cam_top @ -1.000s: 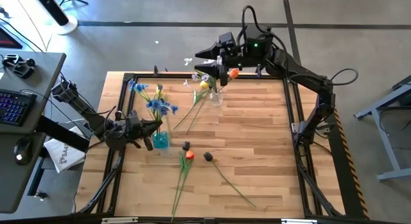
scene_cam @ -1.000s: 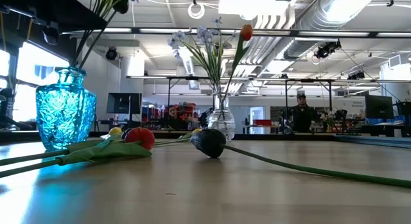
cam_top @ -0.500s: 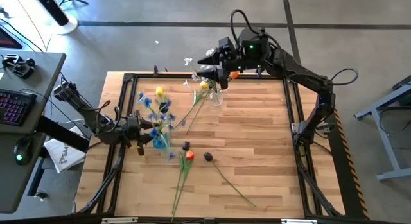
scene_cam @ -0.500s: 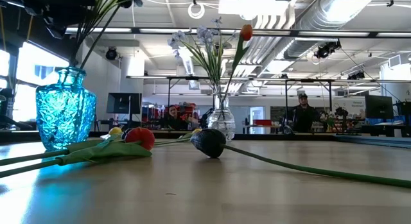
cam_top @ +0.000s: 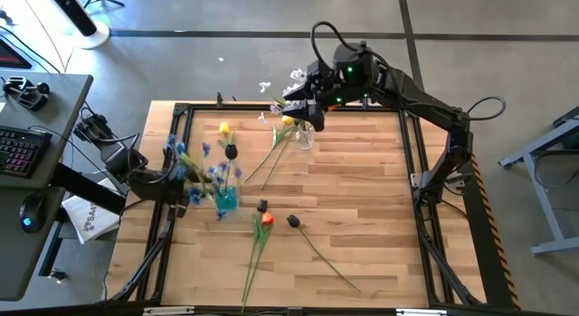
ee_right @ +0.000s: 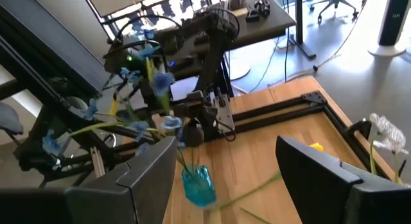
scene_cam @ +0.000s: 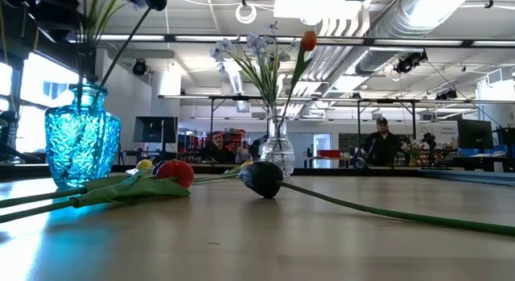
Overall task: Sort flowers into vase by color
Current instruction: Put the blue flowers into the blue vase, then put the orange flower into the transparent vase
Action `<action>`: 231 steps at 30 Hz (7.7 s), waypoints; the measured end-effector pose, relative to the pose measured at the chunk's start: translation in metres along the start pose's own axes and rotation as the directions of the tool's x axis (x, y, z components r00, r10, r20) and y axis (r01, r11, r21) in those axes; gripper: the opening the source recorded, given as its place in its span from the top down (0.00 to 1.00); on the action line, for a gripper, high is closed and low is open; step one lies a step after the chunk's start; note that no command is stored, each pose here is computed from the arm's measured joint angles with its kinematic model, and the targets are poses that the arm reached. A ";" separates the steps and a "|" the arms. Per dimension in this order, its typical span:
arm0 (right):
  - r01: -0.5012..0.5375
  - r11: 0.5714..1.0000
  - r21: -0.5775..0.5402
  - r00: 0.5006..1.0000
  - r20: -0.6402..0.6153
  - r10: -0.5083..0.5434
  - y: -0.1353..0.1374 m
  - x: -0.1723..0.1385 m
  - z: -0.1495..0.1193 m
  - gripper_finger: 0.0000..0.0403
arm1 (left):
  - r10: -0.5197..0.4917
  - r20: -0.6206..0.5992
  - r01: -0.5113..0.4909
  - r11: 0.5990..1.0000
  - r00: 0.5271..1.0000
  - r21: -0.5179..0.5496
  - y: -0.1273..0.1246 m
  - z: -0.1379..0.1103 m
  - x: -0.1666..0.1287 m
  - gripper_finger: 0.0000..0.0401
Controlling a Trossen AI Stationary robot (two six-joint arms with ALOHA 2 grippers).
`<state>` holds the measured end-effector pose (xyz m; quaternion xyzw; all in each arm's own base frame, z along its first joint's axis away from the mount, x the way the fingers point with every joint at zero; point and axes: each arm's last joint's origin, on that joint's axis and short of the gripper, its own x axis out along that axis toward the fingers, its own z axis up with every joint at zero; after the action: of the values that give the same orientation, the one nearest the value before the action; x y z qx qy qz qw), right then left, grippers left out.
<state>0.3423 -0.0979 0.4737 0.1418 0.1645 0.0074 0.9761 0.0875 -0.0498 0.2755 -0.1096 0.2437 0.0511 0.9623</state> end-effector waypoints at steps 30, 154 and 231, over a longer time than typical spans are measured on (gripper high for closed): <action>0.014 1.000 0.003 0.997 -0.082 -0.013 -0.001 -0.001 -0.008 0.35 | 0.033 0.145 -0.036 0.999 0.989 0.016 -0.002 0.021 -0.010 0.57; 0.789 0.590 0.171 0.521 -0.696 -0.495 0.182 0.224 -0.291 0.99 | 0.077 -0.565 -0.212 0.961 0.822 -0.178 -0.158 0.025 -0.008 0.41; 0.933 0.314 0.177 0.282 0.184 -0.941 0.122 -0.012 -0.056 1.00 | 0.090 -0.538 -0.224 0.956 0.838 -0.188 -0.157 0.026 -0.008 0.41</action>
<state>0.3168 0.0341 0.4608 0.0348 0.0902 -0.5863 0.8043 0.1165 -0.1967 0.3309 -0.2161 0.4967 0.1280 0.8308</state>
